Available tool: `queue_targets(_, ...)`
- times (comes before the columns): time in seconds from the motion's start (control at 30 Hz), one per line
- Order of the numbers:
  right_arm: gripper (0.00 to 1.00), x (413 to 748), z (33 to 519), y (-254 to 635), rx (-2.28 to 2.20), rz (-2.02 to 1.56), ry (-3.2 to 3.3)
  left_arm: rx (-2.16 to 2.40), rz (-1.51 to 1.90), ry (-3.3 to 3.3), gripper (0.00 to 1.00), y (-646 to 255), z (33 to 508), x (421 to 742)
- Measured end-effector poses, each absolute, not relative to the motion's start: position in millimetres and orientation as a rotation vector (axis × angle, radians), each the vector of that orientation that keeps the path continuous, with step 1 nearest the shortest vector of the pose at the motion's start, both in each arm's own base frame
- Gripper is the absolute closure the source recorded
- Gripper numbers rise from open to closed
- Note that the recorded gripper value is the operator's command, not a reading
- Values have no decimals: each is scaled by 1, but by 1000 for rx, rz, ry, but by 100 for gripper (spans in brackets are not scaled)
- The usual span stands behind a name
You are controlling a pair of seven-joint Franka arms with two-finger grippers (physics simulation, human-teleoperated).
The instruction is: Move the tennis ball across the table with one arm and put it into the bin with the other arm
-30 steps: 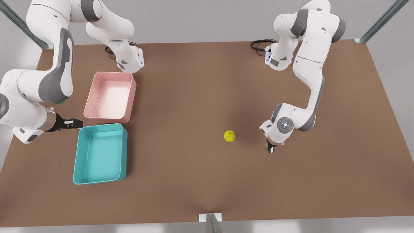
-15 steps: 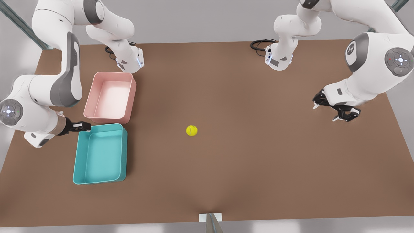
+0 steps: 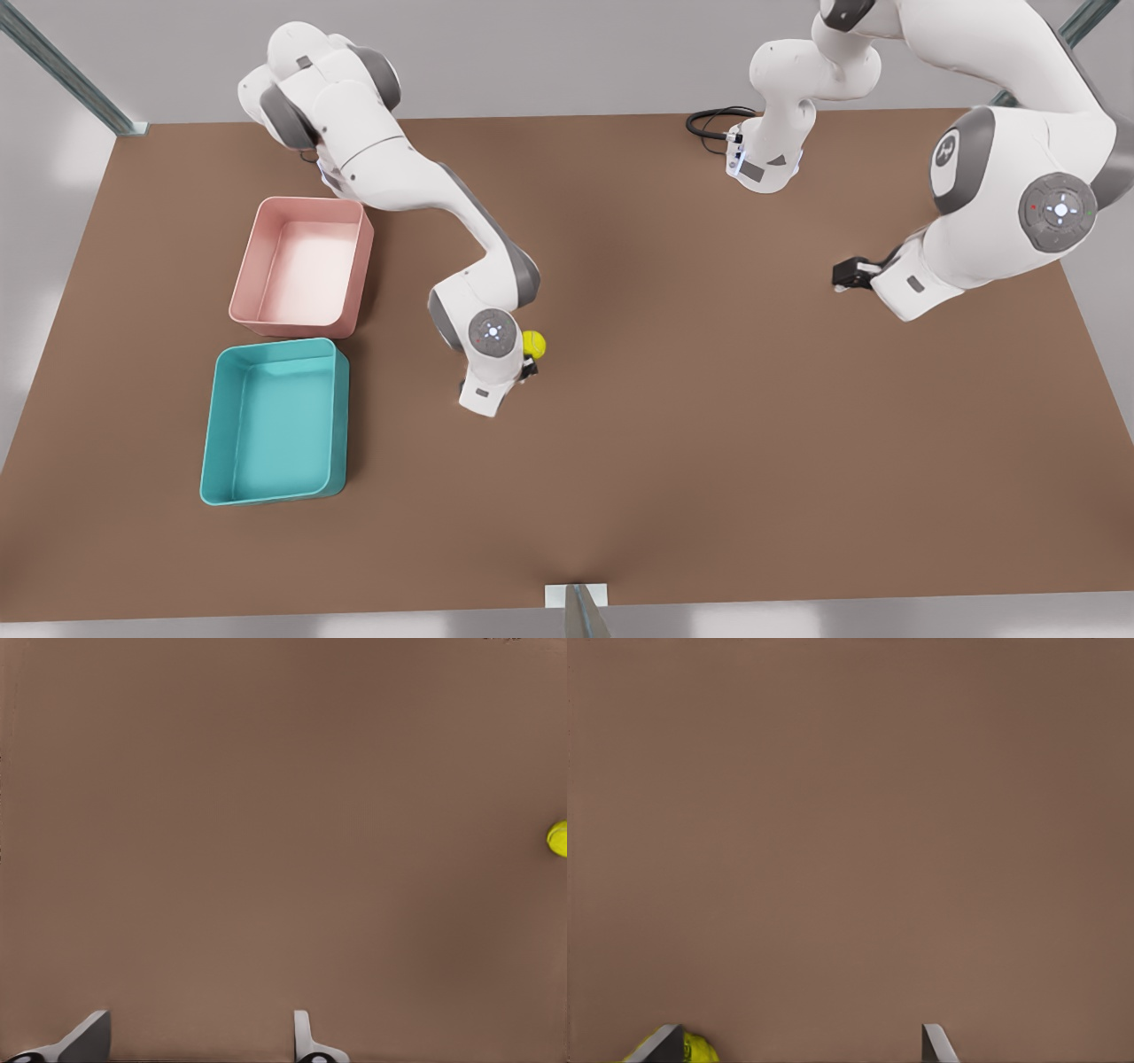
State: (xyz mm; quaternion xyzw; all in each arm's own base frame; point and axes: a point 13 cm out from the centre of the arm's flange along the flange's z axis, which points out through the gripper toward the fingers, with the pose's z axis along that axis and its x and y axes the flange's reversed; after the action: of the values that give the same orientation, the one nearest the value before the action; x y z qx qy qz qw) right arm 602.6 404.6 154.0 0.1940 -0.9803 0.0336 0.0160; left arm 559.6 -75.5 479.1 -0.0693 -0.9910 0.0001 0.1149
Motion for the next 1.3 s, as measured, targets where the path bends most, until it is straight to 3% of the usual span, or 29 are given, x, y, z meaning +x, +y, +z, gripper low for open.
queue_targets(0.23,0,566,111,456,456,18,-3132,-51,-23,-2877,0,-73,477,552)
queue_targets(0.53,0,542,109,446,229,-10,-3167,73,-43,-2855,0,-71,471,551)
queue_targets(1.3,0,506,70,433,19,35,-3144,203,-64,-2846,0,-73,470,550)
